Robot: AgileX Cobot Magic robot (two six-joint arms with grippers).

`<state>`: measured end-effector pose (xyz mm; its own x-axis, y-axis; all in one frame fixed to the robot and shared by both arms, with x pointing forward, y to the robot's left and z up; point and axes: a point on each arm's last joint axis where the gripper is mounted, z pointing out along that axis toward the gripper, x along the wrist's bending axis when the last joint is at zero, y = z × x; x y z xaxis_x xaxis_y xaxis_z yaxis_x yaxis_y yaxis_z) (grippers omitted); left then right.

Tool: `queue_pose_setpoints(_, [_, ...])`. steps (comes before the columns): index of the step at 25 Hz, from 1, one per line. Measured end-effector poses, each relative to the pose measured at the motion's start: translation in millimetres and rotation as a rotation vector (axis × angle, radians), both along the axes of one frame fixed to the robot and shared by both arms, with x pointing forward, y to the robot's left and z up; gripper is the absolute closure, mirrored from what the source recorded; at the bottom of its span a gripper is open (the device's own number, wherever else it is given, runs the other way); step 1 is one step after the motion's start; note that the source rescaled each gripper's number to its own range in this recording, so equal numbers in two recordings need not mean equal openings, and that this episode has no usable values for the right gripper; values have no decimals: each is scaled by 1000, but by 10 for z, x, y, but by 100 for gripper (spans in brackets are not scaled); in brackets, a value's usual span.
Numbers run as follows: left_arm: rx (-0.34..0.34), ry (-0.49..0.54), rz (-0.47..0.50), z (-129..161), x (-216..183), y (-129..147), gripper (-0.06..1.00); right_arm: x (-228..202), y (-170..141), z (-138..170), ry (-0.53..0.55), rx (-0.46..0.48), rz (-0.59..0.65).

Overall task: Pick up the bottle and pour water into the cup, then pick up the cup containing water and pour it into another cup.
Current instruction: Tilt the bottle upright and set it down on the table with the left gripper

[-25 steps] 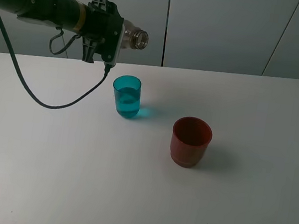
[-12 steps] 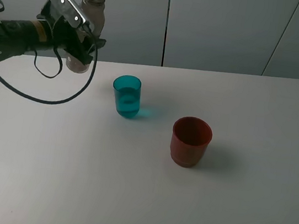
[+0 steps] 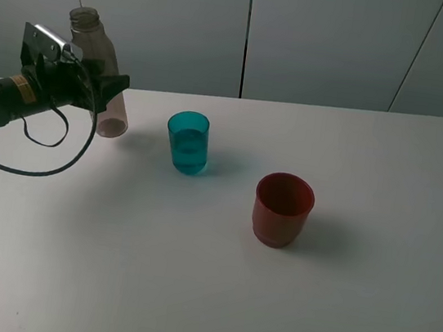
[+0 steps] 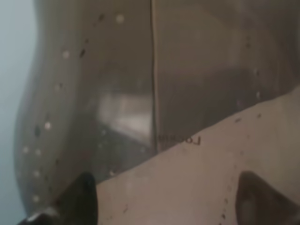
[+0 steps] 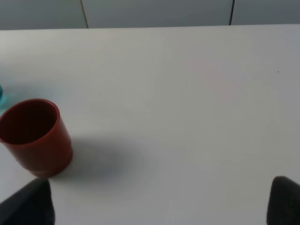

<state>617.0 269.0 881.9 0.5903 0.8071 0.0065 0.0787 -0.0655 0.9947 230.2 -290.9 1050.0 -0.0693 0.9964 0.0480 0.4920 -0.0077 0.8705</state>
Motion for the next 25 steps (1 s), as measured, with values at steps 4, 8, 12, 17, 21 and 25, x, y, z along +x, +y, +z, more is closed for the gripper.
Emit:
queue_pose_setpoints(4, [26,0,-14,-166,-14,-8,92,0,0,0,0,0,0])
queue_pose_setpoints(8, [24,10,-17,-266,-25,-11,92,0,0,0,0,0,0])
queue_pose_setpoints(12, [22,7,-17,-277,-27,-11,92,0,0,0,0,0,0])
queue_pose_setpoints(17, [20,6,-17,-275,-27,-12,92,0,0,0,0,0,0])
queue_pose_setpoints(21, [19,7,-17,-275,-27,-12,87,0,0,0,0,0,0])
queue_pose_setpoints(25, [28,11,-35,-283,-37,-23,70,0,0,0,0,0,0])
